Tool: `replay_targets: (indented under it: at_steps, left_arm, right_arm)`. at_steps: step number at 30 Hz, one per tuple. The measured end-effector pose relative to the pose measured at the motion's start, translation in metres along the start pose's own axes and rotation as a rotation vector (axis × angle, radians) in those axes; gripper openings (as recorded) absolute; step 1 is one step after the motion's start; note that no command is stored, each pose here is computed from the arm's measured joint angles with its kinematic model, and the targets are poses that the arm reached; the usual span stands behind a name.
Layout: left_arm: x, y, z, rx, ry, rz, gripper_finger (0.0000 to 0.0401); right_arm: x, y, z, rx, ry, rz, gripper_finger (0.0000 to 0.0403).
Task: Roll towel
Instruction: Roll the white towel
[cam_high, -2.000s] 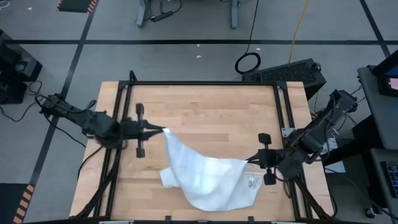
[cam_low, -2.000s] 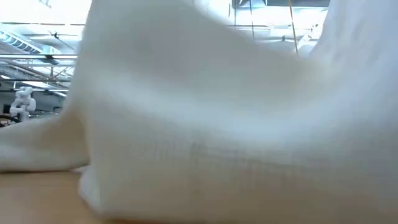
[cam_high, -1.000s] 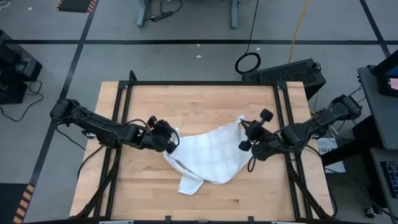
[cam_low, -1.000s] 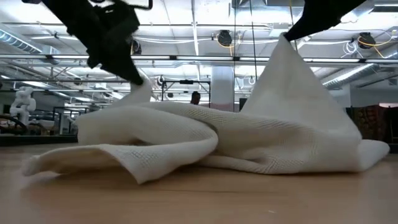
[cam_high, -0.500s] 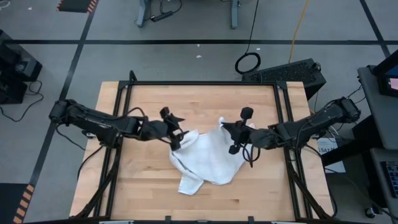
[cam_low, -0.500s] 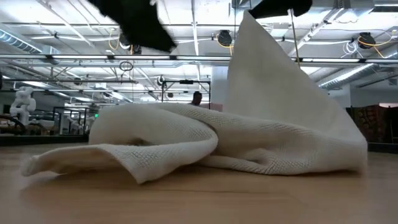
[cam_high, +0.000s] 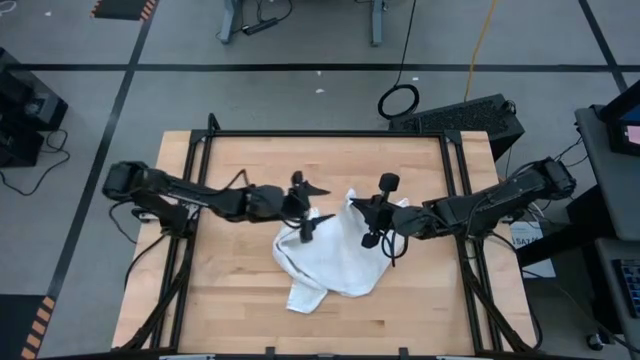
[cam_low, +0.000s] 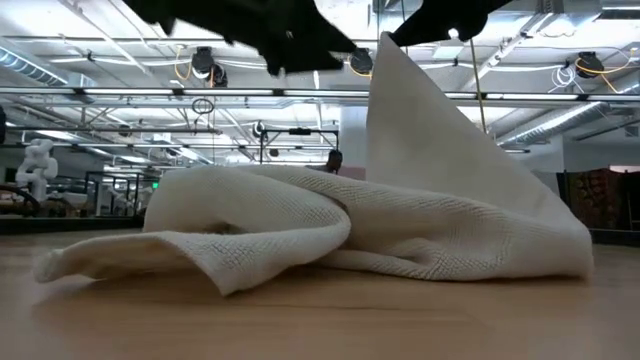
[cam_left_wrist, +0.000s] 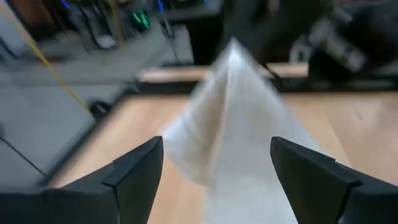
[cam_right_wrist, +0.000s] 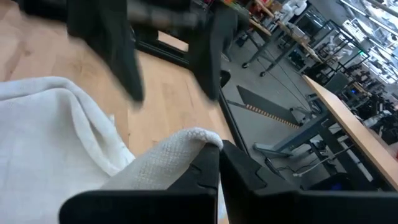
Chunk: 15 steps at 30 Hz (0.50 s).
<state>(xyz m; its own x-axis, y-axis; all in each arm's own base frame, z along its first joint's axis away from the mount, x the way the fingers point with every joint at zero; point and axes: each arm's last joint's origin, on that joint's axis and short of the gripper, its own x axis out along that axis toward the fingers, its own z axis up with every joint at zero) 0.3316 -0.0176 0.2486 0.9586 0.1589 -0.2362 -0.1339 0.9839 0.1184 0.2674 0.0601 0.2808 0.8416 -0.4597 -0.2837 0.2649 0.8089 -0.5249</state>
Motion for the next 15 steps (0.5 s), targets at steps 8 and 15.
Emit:
replay_targets:
  at_steps: [8,15]
  left_arm:
    - [0.038,0.003,-0.028,-0.014,-0.029,-0.146,0.0287]
    - [0.044,-0.001,-0.029,0.054,-0.093,-0.132,0.0133]
  right_arm:
    - [-0.003,0.003,0.002,-0.014,-0.017,0.006,0.0000]
    - [-0.003,0.003,0.002,-0.030,-0.012,0.004,0.0000]
